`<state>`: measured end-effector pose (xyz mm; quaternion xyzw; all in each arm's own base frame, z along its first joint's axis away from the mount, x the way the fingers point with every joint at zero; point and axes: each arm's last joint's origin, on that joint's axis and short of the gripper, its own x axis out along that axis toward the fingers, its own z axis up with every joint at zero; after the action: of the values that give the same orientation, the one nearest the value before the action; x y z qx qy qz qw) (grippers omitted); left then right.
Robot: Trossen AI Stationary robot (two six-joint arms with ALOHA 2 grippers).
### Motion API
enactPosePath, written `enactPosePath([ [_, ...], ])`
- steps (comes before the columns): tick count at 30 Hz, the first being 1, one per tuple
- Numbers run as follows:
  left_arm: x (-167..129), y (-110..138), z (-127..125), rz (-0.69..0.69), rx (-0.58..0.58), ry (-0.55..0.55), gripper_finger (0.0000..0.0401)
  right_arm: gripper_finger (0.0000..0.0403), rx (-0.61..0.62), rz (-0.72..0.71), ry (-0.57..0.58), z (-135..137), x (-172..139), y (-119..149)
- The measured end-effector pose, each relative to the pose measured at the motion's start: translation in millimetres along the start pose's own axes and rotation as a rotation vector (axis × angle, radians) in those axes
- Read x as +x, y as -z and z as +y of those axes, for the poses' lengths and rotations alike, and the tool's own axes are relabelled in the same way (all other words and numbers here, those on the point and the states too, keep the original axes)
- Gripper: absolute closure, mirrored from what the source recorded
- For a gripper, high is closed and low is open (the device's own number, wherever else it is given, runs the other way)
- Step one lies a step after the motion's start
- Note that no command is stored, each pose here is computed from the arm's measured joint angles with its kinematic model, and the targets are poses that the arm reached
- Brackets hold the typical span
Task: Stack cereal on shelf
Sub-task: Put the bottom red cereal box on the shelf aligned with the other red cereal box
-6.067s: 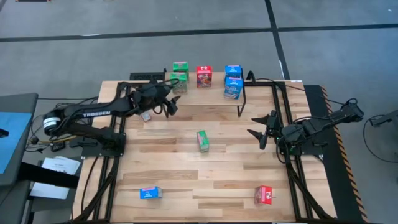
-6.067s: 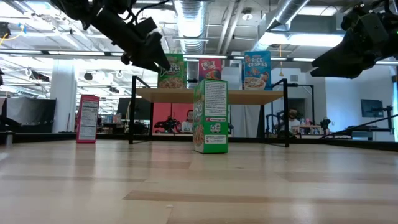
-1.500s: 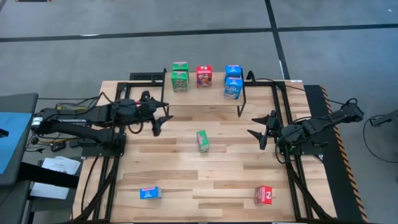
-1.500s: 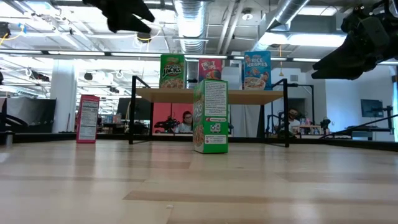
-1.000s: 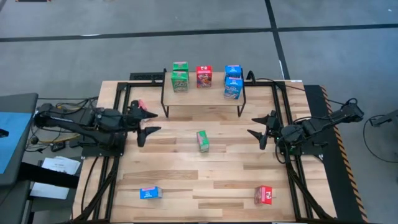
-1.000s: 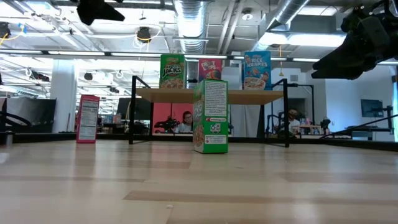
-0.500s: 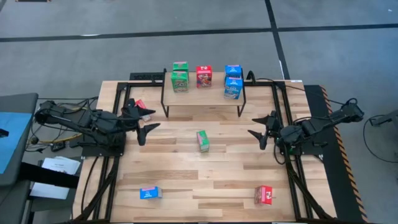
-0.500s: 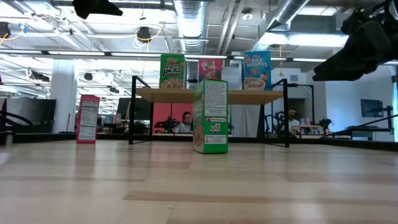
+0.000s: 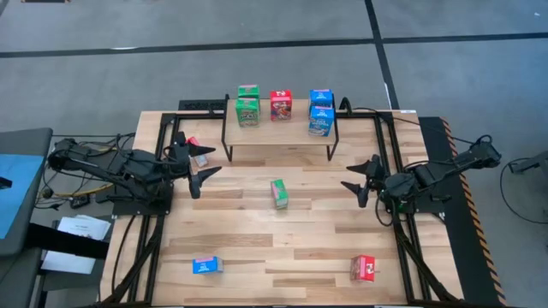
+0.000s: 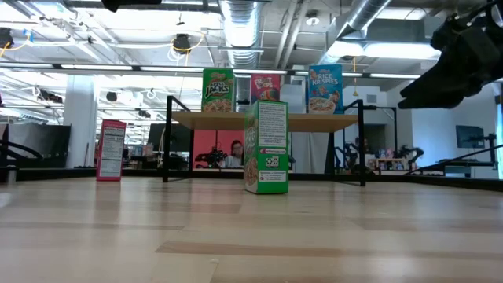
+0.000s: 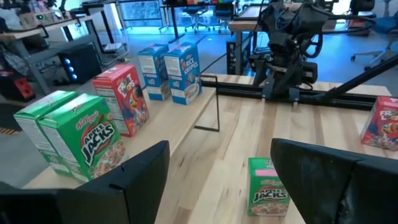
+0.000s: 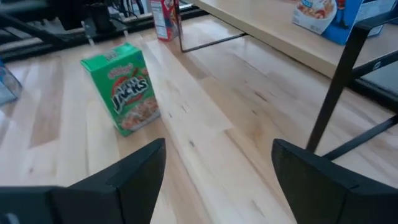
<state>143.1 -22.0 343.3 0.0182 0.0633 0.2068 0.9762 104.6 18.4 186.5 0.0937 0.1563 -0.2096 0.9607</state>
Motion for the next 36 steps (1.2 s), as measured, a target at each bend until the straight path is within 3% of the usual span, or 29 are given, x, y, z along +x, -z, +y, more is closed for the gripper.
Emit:
enactPosePath([
  [9,0.0,-1.7,0.0,-0.014,0.008,0.0,0.0131,0.0008,0.003,-0.015,-0.038,2.2,-0.1,-2.7],
  [22,0.0,-2.4,-0.1,-0.02,-0.011,0.001,0.0131,0.0041,0.011,-0.018,-0.029,1.5,0.2,-3.1],
  [30,0.0,-2.5,-0.1,-0.022,-0.012,0.001,0.0131,0.004,0.431,-0.005,-0.156,7.0,-0.3,-8.6],
  [36,0.0,-2.5,-0.1,-0.022,-0.012,0.001,0.0131,0.004,0.533,-0.083,-0.23,11.1,-2.0,-19.9],
])
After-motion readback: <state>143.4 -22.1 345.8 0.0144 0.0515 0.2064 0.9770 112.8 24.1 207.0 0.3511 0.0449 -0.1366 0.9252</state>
